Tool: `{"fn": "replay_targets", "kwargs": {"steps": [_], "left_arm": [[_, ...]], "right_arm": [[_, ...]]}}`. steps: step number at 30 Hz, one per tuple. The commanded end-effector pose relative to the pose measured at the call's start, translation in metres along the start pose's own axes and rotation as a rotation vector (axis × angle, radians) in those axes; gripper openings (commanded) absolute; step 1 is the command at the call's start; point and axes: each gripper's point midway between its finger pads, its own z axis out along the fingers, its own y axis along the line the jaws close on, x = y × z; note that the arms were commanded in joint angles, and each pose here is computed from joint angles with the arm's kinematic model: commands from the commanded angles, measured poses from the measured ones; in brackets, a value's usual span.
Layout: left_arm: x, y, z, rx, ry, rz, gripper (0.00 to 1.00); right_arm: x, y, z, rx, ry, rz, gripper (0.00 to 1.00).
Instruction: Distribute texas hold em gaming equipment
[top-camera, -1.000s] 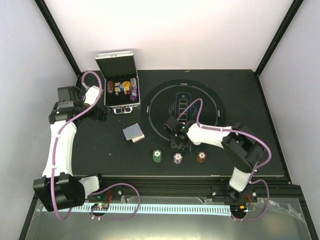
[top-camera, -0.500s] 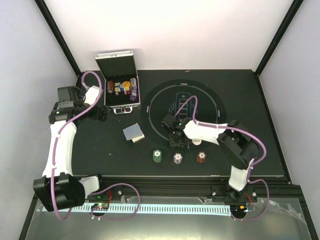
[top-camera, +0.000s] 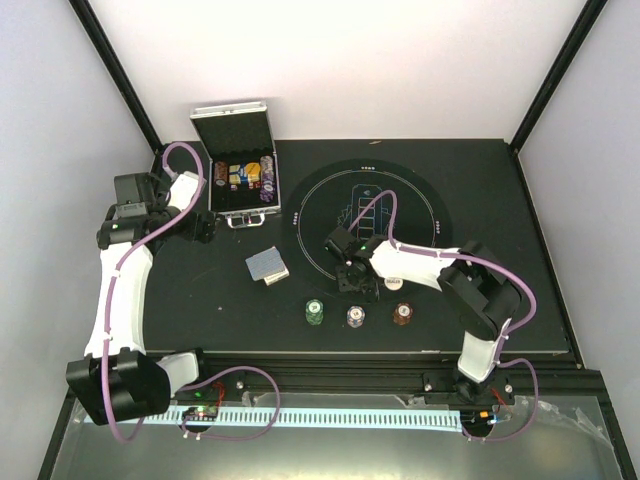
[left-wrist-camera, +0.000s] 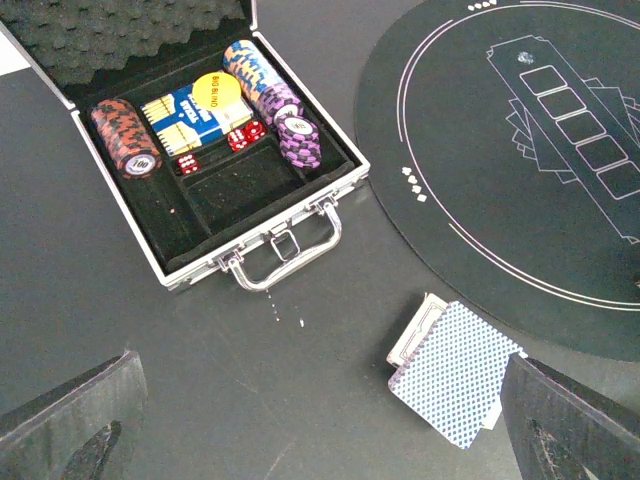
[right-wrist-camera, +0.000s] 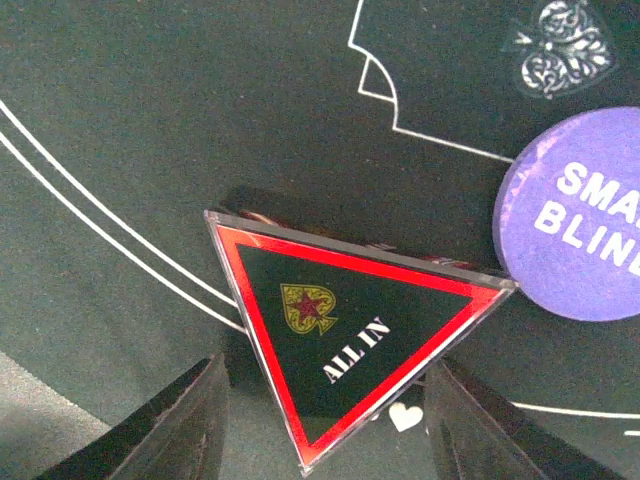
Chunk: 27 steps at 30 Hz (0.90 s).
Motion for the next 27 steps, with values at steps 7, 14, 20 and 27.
{"fn": "replay_targets", "kwargs": {"steps": [7,14,20,27], "left_arm": [[-0.017,-0.003,-0.015,-0.006,-0.053,0.028,0.99],[-0.016,-0.003,-0.016,-0.011,-0.052,0.029,0.99],[-0.016,-0.002,-0.016,-0.018,-0.048,0.021,0.99],[-0.019,-0.004,-0.02,-0.012,-0.056,0.016,0.99]], "right_arm": [[-0.004,0.003,0.007,-0.002,-0.004,0.0,0.51],[-0.028,0.018,0.007,-0.01,-0.039,-0.023,0.36],[-0.071,0.041,0.01,0.012,-0.087,-0.084,0.35],[-0.115,0.064,0.02,0.025,-0.112,-0.163,0.32]]}}
